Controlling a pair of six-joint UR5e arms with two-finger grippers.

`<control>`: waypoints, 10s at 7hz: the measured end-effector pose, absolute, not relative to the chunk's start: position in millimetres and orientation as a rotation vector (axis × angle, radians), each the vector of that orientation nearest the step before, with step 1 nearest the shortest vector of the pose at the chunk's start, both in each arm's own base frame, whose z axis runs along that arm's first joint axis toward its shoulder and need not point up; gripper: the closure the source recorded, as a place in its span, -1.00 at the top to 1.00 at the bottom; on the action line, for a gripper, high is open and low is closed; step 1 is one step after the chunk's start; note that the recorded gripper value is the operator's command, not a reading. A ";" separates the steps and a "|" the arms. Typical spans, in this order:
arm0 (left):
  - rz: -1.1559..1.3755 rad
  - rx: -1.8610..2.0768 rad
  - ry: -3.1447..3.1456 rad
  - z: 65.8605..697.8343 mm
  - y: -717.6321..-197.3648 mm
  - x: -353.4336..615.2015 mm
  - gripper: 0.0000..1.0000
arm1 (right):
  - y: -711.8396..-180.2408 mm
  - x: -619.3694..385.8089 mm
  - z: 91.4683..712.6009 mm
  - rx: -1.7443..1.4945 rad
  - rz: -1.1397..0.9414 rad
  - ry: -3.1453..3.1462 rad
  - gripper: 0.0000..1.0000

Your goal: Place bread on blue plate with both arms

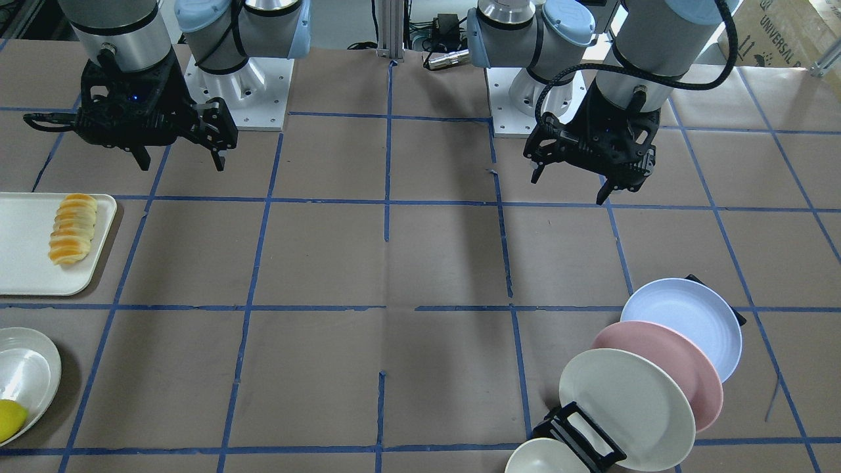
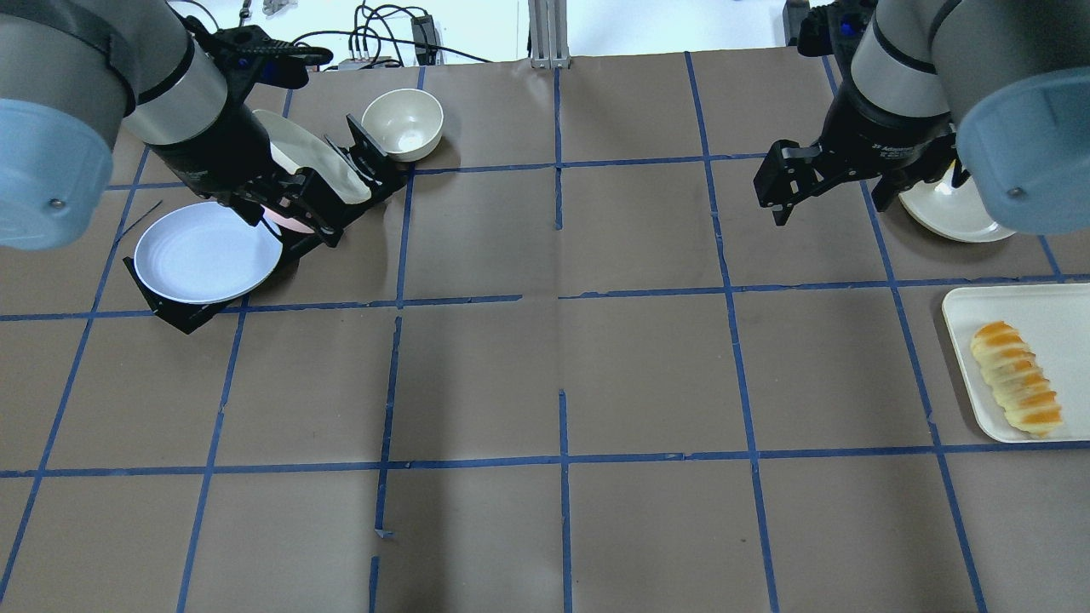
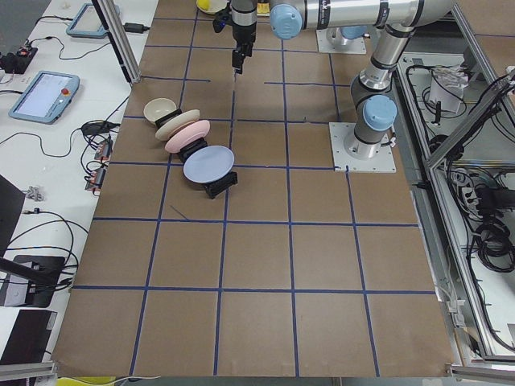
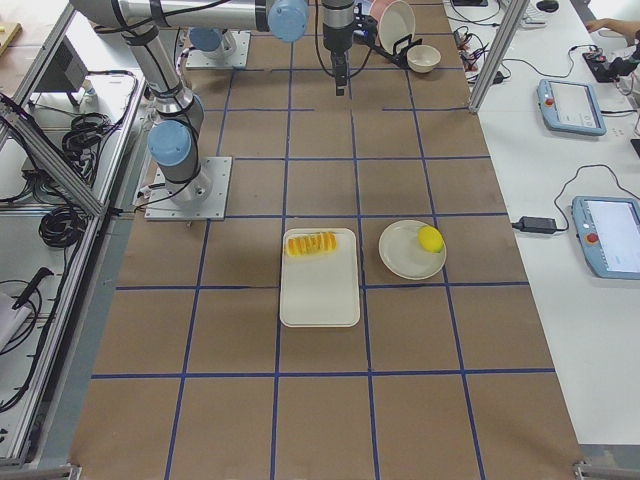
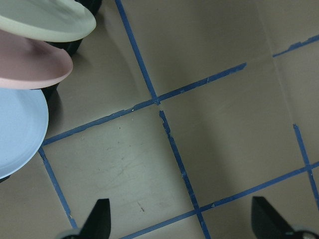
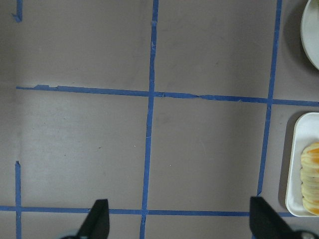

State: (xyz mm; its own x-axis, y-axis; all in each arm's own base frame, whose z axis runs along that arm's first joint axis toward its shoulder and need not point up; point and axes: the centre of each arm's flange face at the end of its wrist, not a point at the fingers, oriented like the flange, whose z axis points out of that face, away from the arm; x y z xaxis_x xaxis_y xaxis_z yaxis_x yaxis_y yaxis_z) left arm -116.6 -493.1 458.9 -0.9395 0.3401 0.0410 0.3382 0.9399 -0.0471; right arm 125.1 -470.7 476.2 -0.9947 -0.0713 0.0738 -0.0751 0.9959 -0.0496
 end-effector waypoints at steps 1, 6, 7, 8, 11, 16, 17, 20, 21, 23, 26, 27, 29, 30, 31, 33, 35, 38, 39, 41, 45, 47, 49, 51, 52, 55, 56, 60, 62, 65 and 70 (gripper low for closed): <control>0.065 -0.533 -3.046 457.9 -494.0 -117.1 1.00 | -470.6 125.0 475.8 0.126 0.078 -3.067 1.00; 0.066 -0.539 -3.044 456.7 -492.8 -118.6 1.00 | -479.3 78.3 451.3 0.282 0.029 -3.052 0.89; 0.065 -0.539 -3.045 456.4 -492.6 -118.5 1.00 | -481.4 28.9 426.7 0.342 0.012 -3.041 0.88; 0.064 -0.540 -3.045 456.2 -492.4 -118.6 1.00 | -475.7 -26.6 398.3 0.375 -0.011 -3.041 0.88; 0.067 -0.540 -3.044 456.7 -492.1 -118.6 1.00 | -448.3 -151.5 331.5 0.283 -0.044 -3.155 0.88; 0.064 -0.540 -3.043 455.8 -492.8 -118.8 1.00 | -439.9 -227.9 234.7 0.202 -0.190 -3.225 0.85; 0.062 -0.540 -3.043 455.2 -492.9 -119.0 1.00 | -433.5 -229.6 218.8 0.185 -0.187 -3.222 0.85; 0.062 -0.540 -3.043 454.8 -493.6 -118.9 1.00 | -425.4 -227.9 200.7 0.171 -0.161 -3.205 0.85; 0.062 -0.540 -3.043 454.8 -493.7 -118.7 1.00 | -426.9 -229.9 196.7 0.169 -0.155 -3.201 0.85; 0.063 -0.541 -3.043 455.3 -493.3 -119.1 1.00 | -427.9 -236.7 183.9 0.155 -0.153 -3.201 0.11; 0.067 -0.541 -3.044 456.2 -493.4 -119.1 1.00 | -426.0 -240.9 182.2 0.129 -0.147 -3.201 -0.90; 0.075 -0.541 -3.046 458.8 -493.7 -118.7 1.00 | -425.8 -240.9 182.7 0.127 -0.146 -3.200 -0.90; 0.109 -0.542 -3.051 455.7 -501.2 -115.6 1.00 | -425.5 -240.3 192.0 0.123 -0.140 -3.193 -0.89; 0.132 -0.534 -3.055 444.9 -512.5 -109.6 1.00 | -423.3 -236.6 210.0 0.120 -0.132 -3.177 -0.89; 0.138 -0.496 -3.064 432.8 -527.0 -89.9 1.00 | -419.1 -230.3 235.0 0.119 -0.133 -3.161 -0.89; 0.113 -0.431 -3.081 414.5 -548.4 -9.3 1.00 | -415.7 -210.8 288.4 0.146 -0.115 -3.138 -0.88; 0.044 -0.438 -3.070 379.0 -564.9 83.1 1.00 | -418.8 -175.7 348.2 0.203 -0.066 -3.105 -0.88; 0.033 -0.535 -3.043 336.1 -616.4 163.7 1.00 | -410.6 -110.3 414.3 0.226 0.049 -3.054 -0.86; 0.033 -0.578 -3.033 318.4 -643.4 179.7 1.00 | -412.3 -83.2 428.3 0.223 0.085 -3.043 -0.84; 0.031 -0.598 -2.998 277.5 -688.4 201.2 1.00 | -422.9 -36.9 456.4 0.179 0.129 -3.049 -0.84; -0.007 -0.580 -2.943 227.8 -704.0 211.4 0.93 | -482.8 35.7 511.4 0.134 0.015 -3.101 -0.84; -0.041 -0.526 -2.931 209.5 -696.7 233.4 -0.59 | -491.5 90.1 511.6 0.114 -0.052 -3.098 -0.84; -0.062 -0.496 -2.933 206.5 -691.9 241.6 -0.90 | -488.2 110.0 505.8 0.110 -0.110 -3.096 -0.84; -0.063 -0.491 -2.938 212.8 -692.2 239.0 -1.00 | -480.4 124.6 504.9 0.143 -0.153 -3.091 -0.84; -0.049 -0.490 -2.947 222.4 -694.0 235.8 -1.00 | -477.8 131.6 504.4 0.157 -0.162 -3.088 -0.84; -0.045 -0.483 -2.956 326.4 -664.4 216.8 -1.00 | -476.2 135.9 503.1 0.168 -0.171 -3.077 -0.84; -0.068 -0.461 -2.945 363.7 -643.2 203.9 -1.00 | -476.5 134.9 502.4 0.168 -0.172 -3.066 -0.84; -0.157 -0.177 -2.894 400.8 -568.1 133.2 -1.00 | -483.8 134.3 508.3 0.164 -0.071 -3.062 -0.83; -0.095 -0.010 -2.958 394.9 -551.6 36.1 -1.00 | -485.8 134.4 510.0 0.164 -0.043 -3.060 -0.83; -0.070 0.242 -2.989 381.7 -536.7 -146.1 -1.00 | -486.8 134.8 506.5 0.166 -0.052 -3.062 -0.83; 0.035 0.420 -2.974 301.6 -488.6 -339.0 -0.45 | -495.6 137.7 436.8 0.157 -0.026 -3.078 -0.83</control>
State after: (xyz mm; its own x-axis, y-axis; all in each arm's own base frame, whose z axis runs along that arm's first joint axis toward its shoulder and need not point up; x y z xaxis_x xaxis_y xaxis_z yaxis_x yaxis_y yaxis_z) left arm -339.0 -488.6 301.6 -0.9516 -0.2741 0.1391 -0.2773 0.9608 -0.0041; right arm 137.7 -495.6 436.8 -0.9931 -0.1020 0.0587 -0.1010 0.9947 0.0201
